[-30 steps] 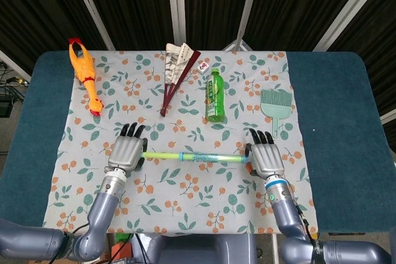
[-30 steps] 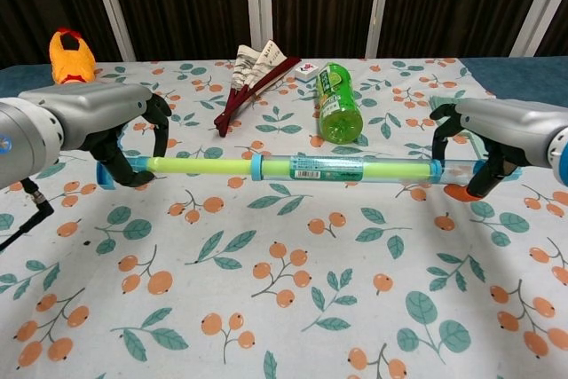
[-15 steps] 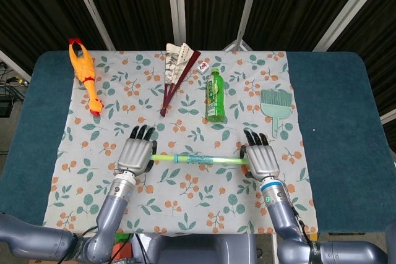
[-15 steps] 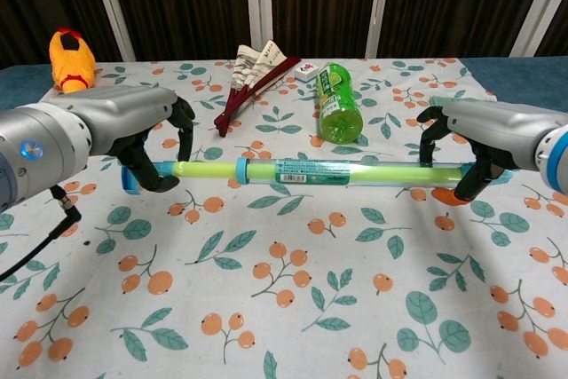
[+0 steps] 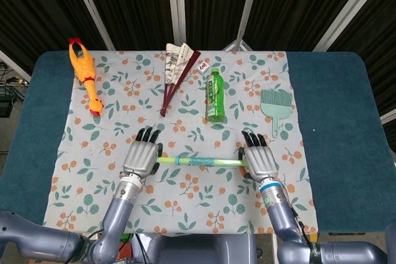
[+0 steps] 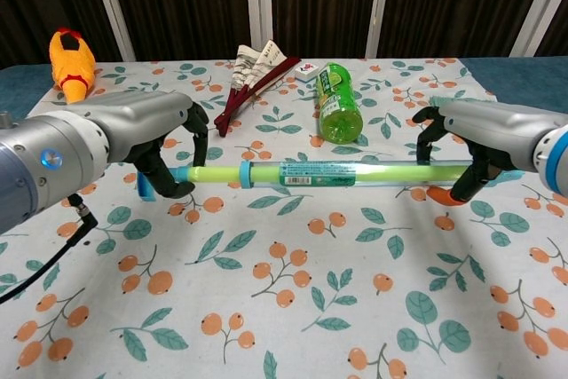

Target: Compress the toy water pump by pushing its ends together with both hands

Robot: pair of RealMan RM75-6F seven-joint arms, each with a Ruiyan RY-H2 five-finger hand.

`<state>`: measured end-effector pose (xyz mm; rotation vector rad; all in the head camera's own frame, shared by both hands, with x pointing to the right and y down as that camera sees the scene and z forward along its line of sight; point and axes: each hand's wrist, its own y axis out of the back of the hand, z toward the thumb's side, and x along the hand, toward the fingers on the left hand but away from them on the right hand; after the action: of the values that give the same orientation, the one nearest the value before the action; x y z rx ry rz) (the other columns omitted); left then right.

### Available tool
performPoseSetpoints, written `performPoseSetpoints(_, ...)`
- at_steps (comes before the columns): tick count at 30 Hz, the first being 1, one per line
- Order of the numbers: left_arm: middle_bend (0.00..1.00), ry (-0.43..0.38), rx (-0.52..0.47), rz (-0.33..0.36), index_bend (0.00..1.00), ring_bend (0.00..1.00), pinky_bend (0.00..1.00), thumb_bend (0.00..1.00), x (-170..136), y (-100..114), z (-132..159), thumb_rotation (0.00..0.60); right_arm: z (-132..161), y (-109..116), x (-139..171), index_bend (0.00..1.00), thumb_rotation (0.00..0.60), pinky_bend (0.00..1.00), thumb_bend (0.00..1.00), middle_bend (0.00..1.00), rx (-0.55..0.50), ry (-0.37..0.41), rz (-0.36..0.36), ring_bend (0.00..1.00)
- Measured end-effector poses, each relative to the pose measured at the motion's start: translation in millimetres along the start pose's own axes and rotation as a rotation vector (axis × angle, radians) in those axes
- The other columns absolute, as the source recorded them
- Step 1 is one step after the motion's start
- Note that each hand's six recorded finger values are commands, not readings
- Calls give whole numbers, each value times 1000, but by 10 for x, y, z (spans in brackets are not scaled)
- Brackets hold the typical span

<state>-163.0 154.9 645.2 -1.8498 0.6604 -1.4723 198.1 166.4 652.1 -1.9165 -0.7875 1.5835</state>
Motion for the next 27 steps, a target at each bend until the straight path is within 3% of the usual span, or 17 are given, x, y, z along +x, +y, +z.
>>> performPoseSetpoints(3,78,3,-2,-1,574,0,20,480,-4,-3,-5,600,2,7,6,648,600,0,419,71,-2,2,-1,0)
performPoseSetpoints(5,56,4,-1,-2,517,0,20,458,-7,-2,-10,600,-2,5,10,522,600,0,418,62,3,3,2,0)
performPoseSetpoints(9,4,2,-1,-8,383,0,18,356,-26,4,-30,600,-14,-1,24,115,600,0,418,2,8,9,12,0)
performPoseSetpoints(11,0,2,1,-11,319,0,14,319,-39,11,-56,600,-34,0,29,13,600,0,418,0,14,10,15,0)
performPoseSetpoints(16,0,5,13,-11,148,0,2,272,-84,42,-170,600,-122,7,34,0,600,0,419,0,29,-4,21,0)
performPoseSetpoints(23,0,21,-26,-3,129,0,0,272,-171,146,-396,600,-301,78,68,0,600,0,421,0,50,-37,2,0)
performPoseSetpoints(27,0,26,-73,20,129,0,0,272,-292,279,-669,600,-524,169,159,0,600,0,422,0,40,-65,-17,0)
